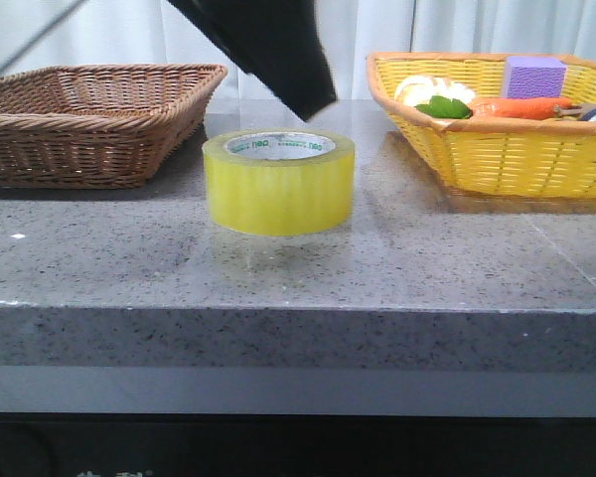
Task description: Transfer tape with both arms
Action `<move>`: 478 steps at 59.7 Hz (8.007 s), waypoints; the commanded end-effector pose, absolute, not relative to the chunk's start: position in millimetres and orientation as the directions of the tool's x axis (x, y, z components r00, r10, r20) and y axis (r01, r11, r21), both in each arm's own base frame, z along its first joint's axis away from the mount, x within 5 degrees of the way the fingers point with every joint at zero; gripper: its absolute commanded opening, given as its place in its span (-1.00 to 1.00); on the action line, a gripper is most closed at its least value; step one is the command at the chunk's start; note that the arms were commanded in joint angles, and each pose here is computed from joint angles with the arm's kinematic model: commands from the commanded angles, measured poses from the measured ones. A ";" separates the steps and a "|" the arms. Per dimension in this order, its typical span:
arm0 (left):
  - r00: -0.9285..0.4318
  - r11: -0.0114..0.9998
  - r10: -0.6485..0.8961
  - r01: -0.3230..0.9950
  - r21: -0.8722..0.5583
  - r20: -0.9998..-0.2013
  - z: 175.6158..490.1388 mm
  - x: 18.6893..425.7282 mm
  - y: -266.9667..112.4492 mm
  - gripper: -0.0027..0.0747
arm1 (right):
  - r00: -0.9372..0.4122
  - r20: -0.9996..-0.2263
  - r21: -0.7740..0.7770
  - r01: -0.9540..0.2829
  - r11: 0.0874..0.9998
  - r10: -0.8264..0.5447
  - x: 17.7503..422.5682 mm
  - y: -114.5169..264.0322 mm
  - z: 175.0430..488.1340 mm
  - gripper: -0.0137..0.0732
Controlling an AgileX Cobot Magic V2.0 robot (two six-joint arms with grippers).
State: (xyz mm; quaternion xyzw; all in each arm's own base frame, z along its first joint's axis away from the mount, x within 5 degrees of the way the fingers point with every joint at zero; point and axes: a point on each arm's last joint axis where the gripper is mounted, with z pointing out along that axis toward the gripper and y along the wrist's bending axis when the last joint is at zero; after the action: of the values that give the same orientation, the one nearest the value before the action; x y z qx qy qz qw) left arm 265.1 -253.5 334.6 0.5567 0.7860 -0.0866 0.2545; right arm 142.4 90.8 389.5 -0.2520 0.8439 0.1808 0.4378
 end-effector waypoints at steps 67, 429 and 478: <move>-0.325 0.387 0.837 0.921 0.056 -0.441 318.3 296.8 -289.6 -0.49 | -0.428 -0.879 0.086 -0.576 0.813 -0.211 144.1 90.3 403.6 0.19; 0.150 0.994 -0.094 0.068 -0.084 -0.984 207.3 55.2 -2.8 -0.98 | -0.426 -0.879 0.079 -0.575 0.814 -0.215 144.4 89.9 403.5 -0.84; 0.138 0.994 -0.093 0.068 -0.084 -0.986 205.6 55.6 -2.9 -0.98 | -0.426 -0.879 0.079 -0.575 0.814 -0.216 144.4 89.9 403.5 -0.84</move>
State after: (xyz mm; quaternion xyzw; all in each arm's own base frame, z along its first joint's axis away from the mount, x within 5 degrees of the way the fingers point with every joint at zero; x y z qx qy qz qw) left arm 56.1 -3.8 210.1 -0.0009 0.6774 -0.0503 0.7339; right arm 143.1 90.5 390.1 -0.2518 0.8422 0.1781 0.4423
